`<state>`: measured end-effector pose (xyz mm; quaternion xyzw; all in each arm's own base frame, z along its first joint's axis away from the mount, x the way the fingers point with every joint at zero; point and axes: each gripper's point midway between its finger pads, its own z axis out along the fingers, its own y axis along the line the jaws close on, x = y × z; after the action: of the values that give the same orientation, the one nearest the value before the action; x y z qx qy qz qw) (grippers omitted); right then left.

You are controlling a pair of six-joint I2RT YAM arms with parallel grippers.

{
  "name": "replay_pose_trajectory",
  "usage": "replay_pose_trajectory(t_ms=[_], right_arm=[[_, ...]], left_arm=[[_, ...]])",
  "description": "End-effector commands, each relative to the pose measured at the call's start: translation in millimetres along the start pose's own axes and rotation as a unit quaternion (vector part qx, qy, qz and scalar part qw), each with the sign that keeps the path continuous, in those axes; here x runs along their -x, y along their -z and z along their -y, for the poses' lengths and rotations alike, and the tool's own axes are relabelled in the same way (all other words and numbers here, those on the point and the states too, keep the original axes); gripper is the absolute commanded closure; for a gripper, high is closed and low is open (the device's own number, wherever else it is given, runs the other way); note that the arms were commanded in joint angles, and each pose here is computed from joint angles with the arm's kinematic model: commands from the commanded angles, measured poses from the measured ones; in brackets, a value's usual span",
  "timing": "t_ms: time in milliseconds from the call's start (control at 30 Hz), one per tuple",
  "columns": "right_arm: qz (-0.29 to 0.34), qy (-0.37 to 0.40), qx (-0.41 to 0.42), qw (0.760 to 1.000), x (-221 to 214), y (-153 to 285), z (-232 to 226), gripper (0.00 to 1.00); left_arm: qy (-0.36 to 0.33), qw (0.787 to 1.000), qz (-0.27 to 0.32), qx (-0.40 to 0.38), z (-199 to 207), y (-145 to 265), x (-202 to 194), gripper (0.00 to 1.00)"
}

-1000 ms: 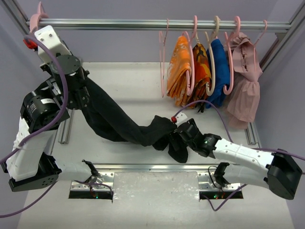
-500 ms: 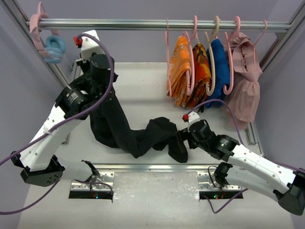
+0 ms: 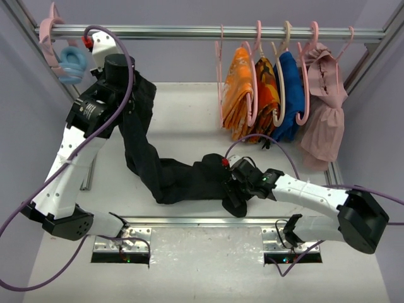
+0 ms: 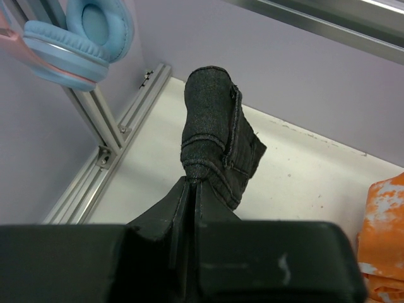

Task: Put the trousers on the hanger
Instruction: Flatten out the trousers at the center of the board.

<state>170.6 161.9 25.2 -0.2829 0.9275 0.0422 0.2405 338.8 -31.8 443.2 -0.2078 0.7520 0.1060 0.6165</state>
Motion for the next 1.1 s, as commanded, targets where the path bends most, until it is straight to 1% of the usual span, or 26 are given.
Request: replay_pose_trajectory(t_ms=[0,33,67,100,167,200,233,333,367,400,433,467,500,533,567,633,700,800,833,933,1067], right_arm=[[0.071,-0.003,0.078,0.994,43,6,-30,0.18],[0.084,-0.007,0.088,0.993,46,9,-33,0.17],[0.101,-0.010,0.109,0.989,47,13,-39,0.11],[0.108,-0.004,0.130,0.986,43,14,-46,0.03],[0.144,0.009,0.185,0.972,51,23,-66,0.01],[0.147,0.016,0.182,0.972,49,21,-69,0.01],[0.153,0.020,0.161,0.975,54,18,-66,0.01],[0.135,0.019,0.092,0.986,61,-3,-53,0.01],[0.126,0.006,0.044,0.991,68,-13,-41,0.11],[0.117,0.002,0.019,0.993,70,-16,-35,0.32],[0.109,-0.001,-0.003,0.994,70,-17,-29,0.49],[0.104,0.000,-0.016,0.994,68,-17,-24,0.55],[0.108,-0.003,-0.024,0.994,71,-12,-22,0.76],[0.119,-0.011,-0.042,0.992,74,-2,-15,0.92],[0.125,-0.018,-0.058,0.990,75,8,-7,1.00],[0.125,-0.038,-0.091,0.987,68,39,12,1.00],[0.121,-0.057,-0.113,0.985,58,70,28,1.00],[0.102,-0.067,-0.143,0.982,35,117,53,1.00],[0.109,-0.076,-0.151,0.980,35,130,59,1.00],[0.161,-0.109,-0.174,0.965,41,173,81,1.00],[0.216,-0.138,-0.193,0.947,44,231,107,1.00]], left_arm=[[0.062,0.997,0.047,-0.015,-8,17,48,1.00],[0.064,0.997,0.049,-0.017,-9,19,51,1.00],[0.069,0.996,0.053,-0.021,-10,22,55,1.00],[0.073,0.996,0.055,-0.024,-11,24,57,1.00],[0.079,0.995,0.057,-0.028,-12,27,61,1.00],[0.081,0.995,0.057,-0.029,-13,29,63,1.00],[0.085,0.994,0.058,-0.031,-13,30,64,1.00],[0.095,0.993,0.059,-0.041,-12,34,69,1.00],[0.097,0.992,0.059,-0.050,-10,36,71,1.00],[0.096,0.992,0.059,-0.052,-10,36,73,1.00],[0.095,0.992,0.060,-0.053,-10,37,74,1.00],[0.093,0.993,0.060,-0.052,-9,36,74,1.00],[0.090,0.993,0.063,-0.052,-10,37,77,1.00],[0.092,0.992,0.067,-0.054,-10,38,79,1.00],[0.094,0.991,0.069,-0.058,-9,38,81,1.00],[0.104,0.988,0.075,-0.082,-5,44,84,1.00],[0.117,0.986,0.078,-0.089,-5,46,86,1.00],[0.147,0.984,0.077,-0.061,-15,45,84,1.00],[0.159,0.983,0.075,-0.052,-17,45,82,1.00],[0.201,0.976,0.072,-0.047,-20,45,72,1.00],[0.233,0.966,0.060,-0.096,-4,51,74,1.00]])
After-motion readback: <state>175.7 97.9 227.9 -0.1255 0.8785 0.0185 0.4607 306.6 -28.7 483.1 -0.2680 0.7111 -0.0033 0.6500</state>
